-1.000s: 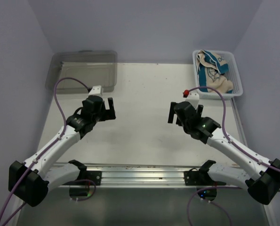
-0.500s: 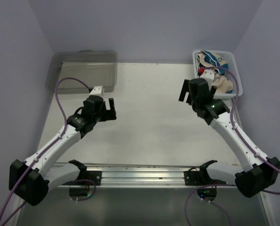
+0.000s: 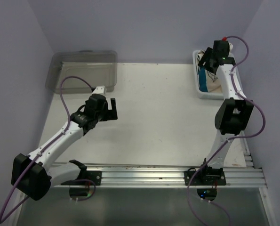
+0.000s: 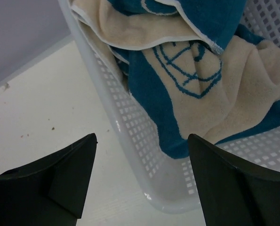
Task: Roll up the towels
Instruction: Grab a towel with the right arm
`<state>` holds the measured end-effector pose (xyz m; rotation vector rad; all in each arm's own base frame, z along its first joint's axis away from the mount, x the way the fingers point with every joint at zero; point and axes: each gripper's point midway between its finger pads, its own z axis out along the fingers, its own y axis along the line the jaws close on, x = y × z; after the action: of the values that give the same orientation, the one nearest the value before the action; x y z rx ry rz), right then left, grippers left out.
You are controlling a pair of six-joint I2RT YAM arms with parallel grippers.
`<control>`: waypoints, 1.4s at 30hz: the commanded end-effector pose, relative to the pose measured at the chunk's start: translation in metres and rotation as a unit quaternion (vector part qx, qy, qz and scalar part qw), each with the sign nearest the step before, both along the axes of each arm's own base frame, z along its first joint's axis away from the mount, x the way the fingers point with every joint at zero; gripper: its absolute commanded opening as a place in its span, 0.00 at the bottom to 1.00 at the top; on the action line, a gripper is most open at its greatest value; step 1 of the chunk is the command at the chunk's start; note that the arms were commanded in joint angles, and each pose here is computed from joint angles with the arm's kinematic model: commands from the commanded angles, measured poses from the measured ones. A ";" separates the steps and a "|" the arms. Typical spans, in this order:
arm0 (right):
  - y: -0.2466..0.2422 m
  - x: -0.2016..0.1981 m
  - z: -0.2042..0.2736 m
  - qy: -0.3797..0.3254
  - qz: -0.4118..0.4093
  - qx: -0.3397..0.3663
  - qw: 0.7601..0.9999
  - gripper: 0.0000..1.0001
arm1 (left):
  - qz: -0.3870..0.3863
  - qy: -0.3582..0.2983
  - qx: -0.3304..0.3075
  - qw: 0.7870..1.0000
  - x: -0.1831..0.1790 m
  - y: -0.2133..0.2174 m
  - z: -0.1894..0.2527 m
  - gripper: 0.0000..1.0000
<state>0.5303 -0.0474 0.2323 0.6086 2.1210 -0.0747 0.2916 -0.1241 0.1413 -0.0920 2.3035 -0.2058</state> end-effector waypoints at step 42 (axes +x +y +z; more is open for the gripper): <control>-0.037 -0.012 0.169 -0.180 -0.017 0.049 0.982 0.00 | -0.030 0.013 -0.013 0.999 0.003 -0.015 -0.002 1.00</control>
<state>0.5449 -0.0920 0.2811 0.7603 2.0181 0.0401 0.2893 -0.1309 0.1258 -0.0623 2.3640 -0.2214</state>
